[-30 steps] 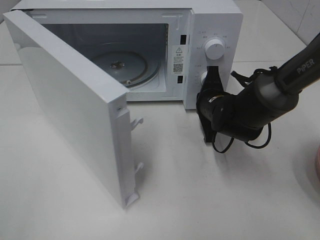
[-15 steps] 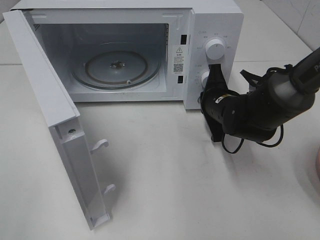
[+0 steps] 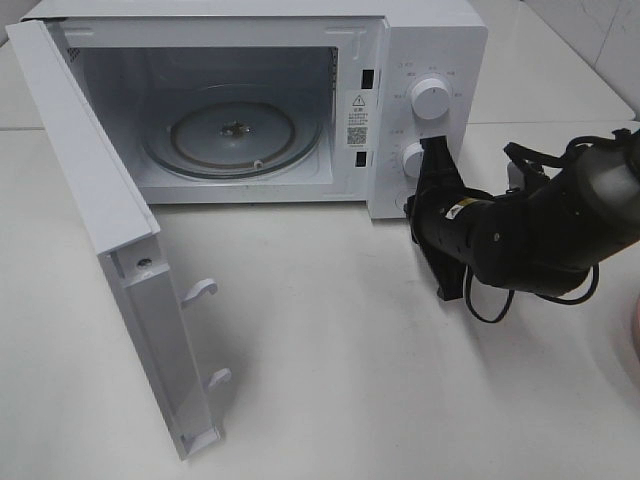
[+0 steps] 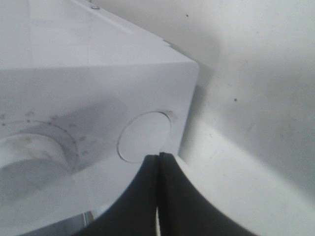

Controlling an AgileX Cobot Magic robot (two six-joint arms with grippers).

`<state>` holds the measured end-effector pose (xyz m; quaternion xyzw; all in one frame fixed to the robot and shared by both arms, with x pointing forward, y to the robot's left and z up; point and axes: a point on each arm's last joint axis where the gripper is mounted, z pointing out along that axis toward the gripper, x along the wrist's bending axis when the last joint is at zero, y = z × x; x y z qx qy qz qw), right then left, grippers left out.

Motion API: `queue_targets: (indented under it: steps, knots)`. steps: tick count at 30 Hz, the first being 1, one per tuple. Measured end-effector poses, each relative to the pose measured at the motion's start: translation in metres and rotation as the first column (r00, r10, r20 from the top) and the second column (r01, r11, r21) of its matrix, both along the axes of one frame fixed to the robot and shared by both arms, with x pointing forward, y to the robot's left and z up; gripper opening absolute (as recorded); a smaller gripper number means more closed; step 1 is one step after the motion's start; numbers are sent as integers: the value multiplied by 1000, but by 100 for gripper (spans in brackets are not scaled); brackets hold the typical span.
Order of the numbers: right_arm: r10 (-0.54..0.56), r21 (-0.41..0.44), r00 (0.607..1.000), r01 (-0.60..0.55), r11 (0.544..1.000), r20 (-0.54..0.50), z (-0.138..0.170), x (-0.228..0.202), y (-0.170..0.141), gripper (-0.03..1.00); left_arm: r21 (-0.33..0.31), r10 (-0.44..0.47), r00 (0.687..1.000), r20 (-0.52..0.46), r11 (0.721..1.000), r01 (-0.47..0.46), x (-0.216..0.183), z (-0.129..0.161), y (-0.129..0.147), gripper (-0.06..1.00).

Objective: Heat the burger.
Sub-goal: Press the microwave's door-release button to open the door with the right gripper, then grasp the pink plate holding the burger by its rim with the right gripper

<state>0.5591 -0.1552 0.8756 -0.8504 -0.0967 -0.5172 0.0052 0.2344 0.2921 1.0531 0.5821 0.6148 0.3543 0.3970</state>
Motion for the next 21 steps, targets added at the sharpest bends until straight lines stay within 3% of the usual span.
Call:
queue_targets:
  steps: [10, 12, 15, 17, 18, 19, 20, 21]
  knots:
    - [148, -62, 988, -151, 987, -51, 27, -31, -6, 1, 0, 0, 1000, 0, 1000, 0, 0, 0, 0, 99]
    - [237, -119, 968, -246, 962, -85, 40, -39, -5, 1, 0, 0, 1000, 0, 1000, 0, 0, 0, 0, 99]
    - [274, -148, 957, -287, 947, -97, 44, -41, -4, 1, 0, 0, 1000, 0, 1000, 0, 0, 0, 0, 99]
    - [407, -272, 900, -436, 858, -157, 58, -52, -3, 1, 0, 0, 1000, 0, 1000, 0, 0, 0, 0, 99]
    - [407, -272, 900, -436, 858, -157, 58, -52, -3, 1, 0, 0, 1000, 0, 1000, 0, 0, 0, 0, 99]
    - [439, -304, 881, -474, 827, -177, 61, -55, -4, 1, 0, 0, 1000, 0, 1000, 0, 0, 0, 0, 99]
    - [492, -353, 841, -542, 763, -226, 65, -61, -4, 1, 0, 0, 1000, 0, 1000, 0, 0, 0, 0, 99]
    - [492, -353, 841, -542, 763, -226, 65, -61, -4, 1, 0, 0, 1000, 0, 1000, 0, 0, 0, 0, 99]
